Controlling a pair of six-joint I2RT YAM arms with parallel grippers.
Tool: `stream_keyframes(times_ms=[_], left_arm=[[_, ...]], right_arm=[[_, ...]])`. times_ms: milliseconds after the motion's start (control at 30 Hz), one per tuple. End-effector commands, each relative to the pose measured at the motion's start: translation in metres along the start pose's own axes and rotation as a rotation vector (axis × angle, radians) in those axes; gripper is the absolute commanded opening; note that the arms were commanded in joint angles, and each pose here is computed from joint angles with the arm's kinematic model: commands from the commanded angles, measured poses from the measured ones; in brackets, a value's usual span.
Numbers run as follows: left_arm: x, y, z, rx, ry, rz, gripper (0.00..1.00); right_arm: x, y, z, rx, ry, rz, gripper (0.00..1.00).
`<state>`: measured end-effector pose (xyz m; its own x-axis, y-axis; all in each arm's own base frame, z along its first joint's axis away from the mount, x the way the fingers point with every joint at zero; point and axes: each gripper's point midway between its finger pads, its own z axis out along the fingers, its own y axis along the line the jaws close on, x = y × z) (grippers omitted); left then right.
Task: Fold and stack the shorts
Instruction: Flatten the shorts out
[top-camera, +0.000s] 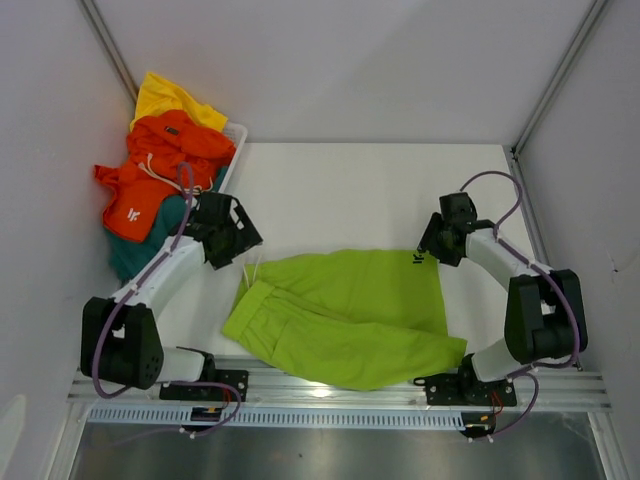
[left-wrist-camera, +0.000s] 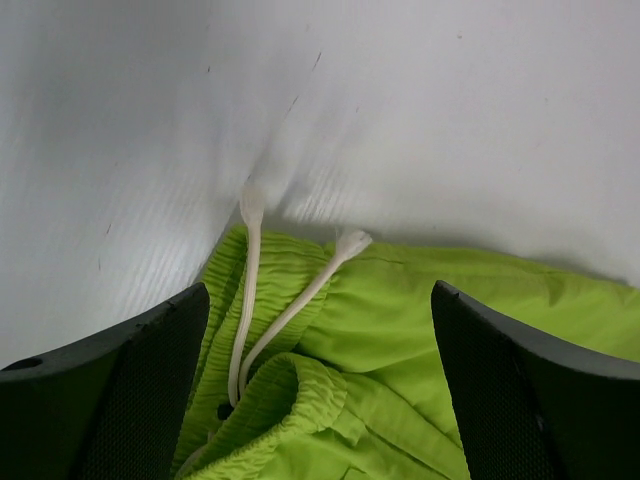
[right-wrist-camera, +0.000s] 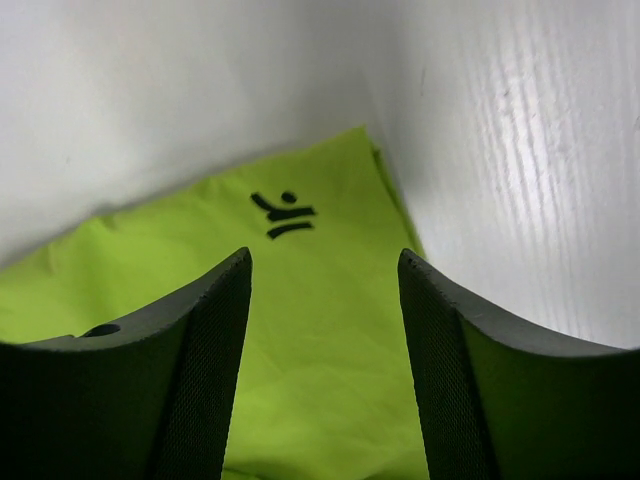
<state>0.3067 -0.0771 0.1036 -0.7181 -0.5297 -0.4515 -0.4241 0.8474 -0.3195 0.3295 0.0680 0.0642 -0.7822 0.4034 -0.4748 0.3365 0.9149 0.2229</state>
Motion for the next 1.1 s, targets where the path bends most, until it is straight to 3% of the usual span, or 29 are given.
stream_keyframes(times_ms=[0,233,367,467,500,600,733,800,1067], left_arm=[[-0.008,-0.007,0.012,0.047,-0.01,0.02,0.93],[-0.013,-0.013,0.024,0.071,-0.011,0.054,0.95],[-0.013,-0.011,0.03,0.058,-0.002,0.068,0.95],[-0.012,-0.007,0.033,0.048,0.003,0.069,0.95],[-0.012,-0.005,0.034,0.044,0.005,0.068,0.96],[-0.011,0.0,0.037,0.032,0.006,0.067,0.92],[-0.005,0.001,0.041,0.053,0.031,0.067,0.82],[-0.001,0.001,0.04,0.067,0.037,0.07,0.71],[0.029,0.017,0.034,0.075,0.078,0.055,0.69]], right_arm=[[-0.029,-0.001,0.013,0.029,-0.06,-0.004,0.63],[-0.032,-0.008,0.043,0.037,-0.027,0.009,0.61],[-0.032,0.0,0.056,0.002,0.001,-0.002,0.54],[-0.024,0.001,0.065,-0.013,0.033,-0.003,0.31],[-0.023,0.001,0.066,-0.014,0.034,-0.002,0.15],[-0.025,-0.002,0.065,-0.014,0.012,0.015,0.0],[-0.033,-0.006,0.061,-0.013,-0.008,0.032,0.0],[-0.036,-0.006,0.059,-0.019,-0.019,0.034,0.0],[-0.04,-0.005,0.06,-0.02,-0.021,0.039,0.0]])
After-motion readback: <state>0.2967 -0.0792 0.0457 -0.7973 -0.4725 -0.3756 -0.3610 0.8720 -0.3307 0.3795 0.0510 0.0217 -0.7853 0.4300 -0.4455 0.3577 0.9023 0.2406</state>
